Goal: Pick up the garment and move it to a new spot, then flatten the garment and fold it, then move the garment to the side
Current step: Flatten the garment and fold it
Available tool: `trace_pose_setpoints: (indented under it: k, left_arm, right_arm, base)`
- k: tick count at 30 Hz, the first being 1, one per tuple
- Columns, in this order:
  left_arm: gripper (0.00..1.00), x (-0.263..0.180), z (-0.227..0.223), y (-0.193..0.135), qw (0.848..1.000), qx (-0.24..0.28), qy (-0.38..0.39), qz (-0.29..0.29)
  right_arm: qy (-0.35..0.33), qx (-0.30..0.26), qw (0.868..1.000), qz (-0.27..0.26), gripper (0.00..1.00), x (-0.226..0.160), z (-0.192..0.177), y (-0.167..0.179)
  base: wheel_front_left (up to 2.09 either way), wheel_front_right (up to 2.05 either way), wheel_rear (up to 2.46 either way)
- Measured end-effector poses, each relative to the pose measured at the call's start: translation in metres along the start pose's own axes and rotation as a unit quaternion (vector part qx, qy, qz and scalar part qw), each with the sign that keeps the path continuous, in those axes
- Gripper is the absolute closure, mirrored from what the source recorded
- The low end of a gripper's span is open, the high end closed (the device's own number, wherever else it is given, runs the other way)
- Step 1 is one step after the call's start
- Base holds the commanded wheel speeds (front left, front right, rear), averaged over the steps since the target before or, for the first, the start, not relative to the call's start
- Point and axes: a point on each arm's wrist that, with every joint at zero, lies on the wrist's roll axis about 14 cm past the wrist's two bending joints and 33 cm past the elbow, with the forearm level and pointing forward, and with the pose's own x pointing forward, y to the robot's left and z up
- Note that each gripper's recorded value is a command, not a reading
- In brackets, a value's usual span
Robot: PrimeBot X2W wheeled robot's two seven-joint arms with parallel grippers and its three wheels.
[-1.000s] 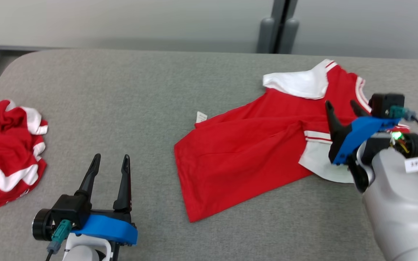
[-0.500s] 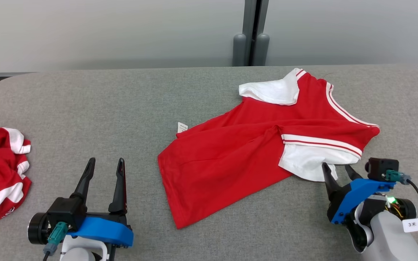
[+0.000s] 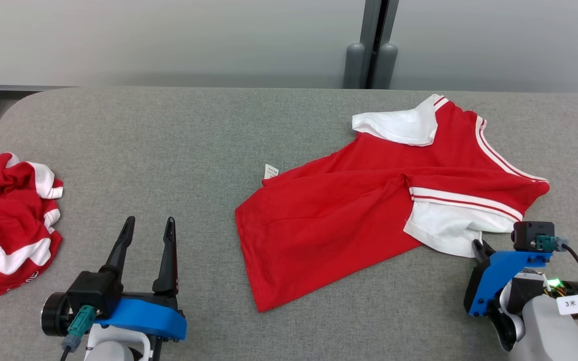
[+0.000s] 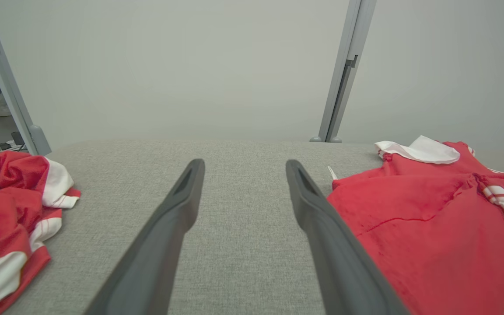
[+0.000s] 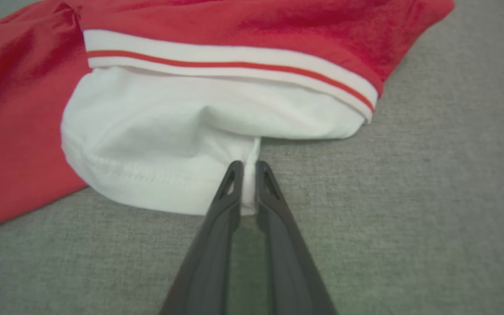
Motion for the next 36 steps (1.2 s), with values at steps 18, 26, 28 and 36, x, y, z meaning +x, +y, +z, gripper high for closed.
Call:
trace_pose_setpoints:
  k: [18, 26, 28, 36]
  left_arm:
    - [0.00, 0.015, 0.002, -0.022, 1.000, -0.005, -0.006, -0.030]
    - [0.00, 0.014, 0.007, -0.030, 0.999, -0.008, -0.013, -0.040]
    - [0.00, 0.012, 0.008, -0.030, 0.999, -0.008, -0.014, -0.040]
    - [0.00, 0.003, 0.006, -0.027, 0.999, -0.008, -0.010, -0.035]
  right_arm:
    - [-0.055, 0.082, 0.993, -0.071, 1.00, -0.074, -0.020, -0.063]
    - [-0.047, 0.095, 0.991, -0.082, 0.00, -0.105, -0.036, -0.072]
    - [-0.059, 0.093, 0.990, -0.085, 0.00, -0.109, -0.030, -0.074]
    - [-0.186, 0.046, 0.979, -0.066, 0.00, -0.120, 0.028, -0.058]
  base:
    - [0.00, 0.00, 0.00]
    - [0.00, 0.00, 0.00]
    - [0.00, 0.00, 0.00]
    - [0.00, 0.00, 0.00]
